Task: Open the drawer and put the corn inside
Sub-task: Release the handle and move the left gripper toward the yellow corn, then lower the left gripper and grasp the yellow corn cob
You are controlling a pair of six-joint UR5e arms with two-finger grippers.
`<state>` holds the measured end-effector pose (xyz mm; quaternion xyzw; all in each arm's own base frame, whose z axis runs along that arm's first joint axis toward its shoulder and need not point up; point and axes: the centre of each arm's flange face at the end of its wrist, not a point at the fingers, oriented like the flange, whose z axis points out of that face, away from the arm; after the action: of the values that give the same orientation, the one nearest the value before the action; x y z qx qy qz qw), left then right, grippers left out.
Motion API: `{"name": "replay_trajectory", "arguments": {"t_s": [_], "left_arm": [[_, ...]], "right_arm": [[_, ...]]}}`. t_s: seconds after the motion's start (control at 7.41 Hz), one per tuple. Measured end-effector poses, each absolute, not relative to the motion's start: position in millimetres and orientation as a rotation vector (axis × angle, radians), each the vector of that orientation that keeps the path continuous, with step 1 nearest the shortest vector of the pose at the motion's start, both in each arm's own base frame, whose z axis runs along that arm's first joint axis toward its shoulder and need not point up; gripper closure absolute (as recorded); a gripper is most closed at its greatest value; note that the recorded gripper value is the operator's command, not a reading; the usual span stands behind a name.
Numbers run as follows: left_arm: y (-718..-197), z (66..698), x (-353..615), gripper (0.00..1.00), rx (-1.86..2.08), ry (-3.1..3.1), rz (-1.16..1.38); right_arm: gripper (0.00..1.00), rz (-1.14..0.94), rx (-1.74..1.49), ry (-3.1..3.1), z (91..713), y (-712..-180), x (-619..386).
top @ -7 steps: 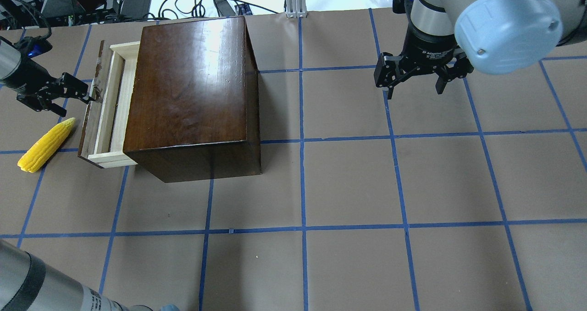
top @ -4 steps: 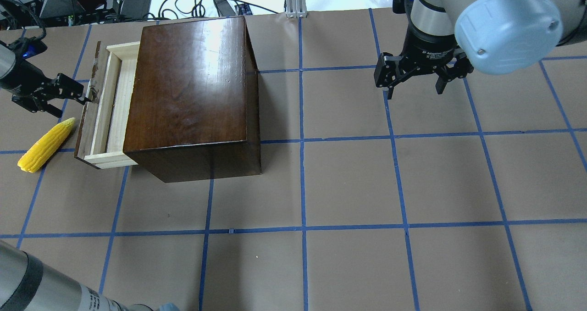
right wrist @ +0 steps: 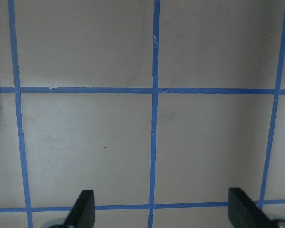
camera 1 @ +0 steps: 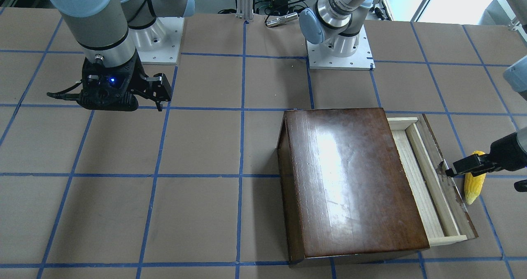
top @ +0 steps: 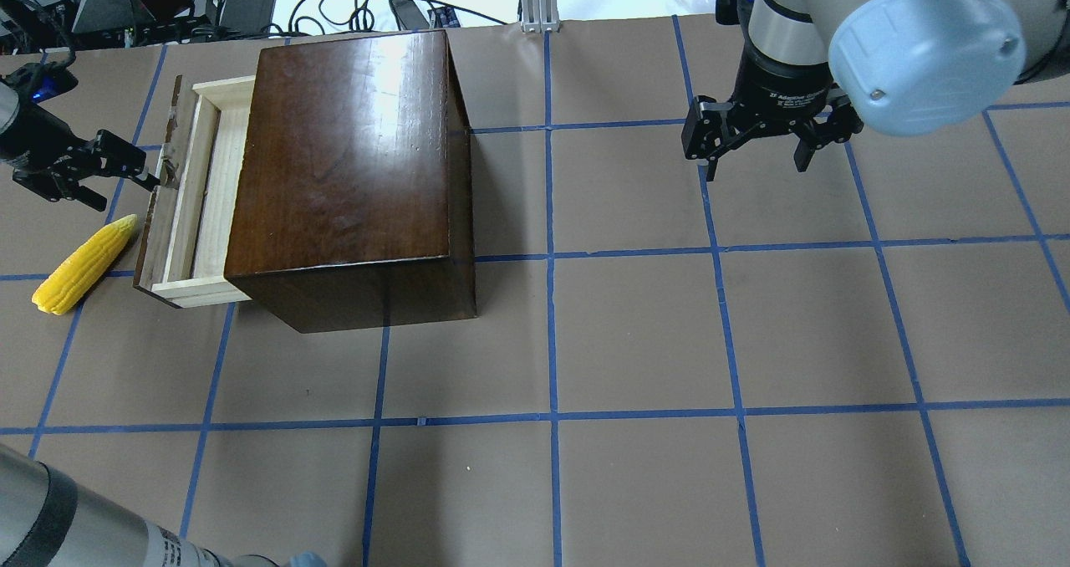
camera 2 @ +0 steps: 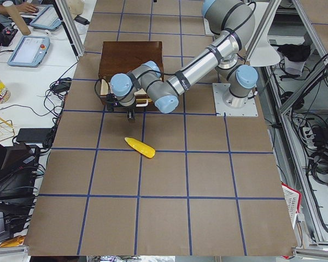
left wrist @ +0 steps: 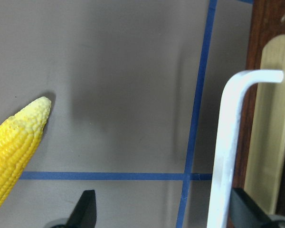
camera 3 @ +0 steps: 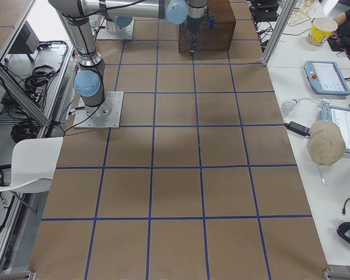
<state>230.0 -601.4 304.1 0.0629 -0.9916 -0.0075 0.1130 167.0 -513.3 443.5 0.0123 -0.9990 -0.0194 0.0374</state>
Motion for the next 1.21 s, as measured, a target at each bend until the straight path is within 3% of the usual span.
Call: {"name": "replay_trajectory", "arguments": {"t_s": [0.67, 1.21], "left_arm": [[-590.8, 320.8, 260.8, 0.00, -0.174, -3.145, -0.190], [-574.7, 265.8, 325.4, 0.00, -0.478, -3.089, -0.266]], "right_arm": [[0.00, -0.060, 0.038, -3.066, 443.5, -513.3, 167.0], [0.00, -0.060, 0.038, -3.066, 443.5, -513.3, 167.0]]}}
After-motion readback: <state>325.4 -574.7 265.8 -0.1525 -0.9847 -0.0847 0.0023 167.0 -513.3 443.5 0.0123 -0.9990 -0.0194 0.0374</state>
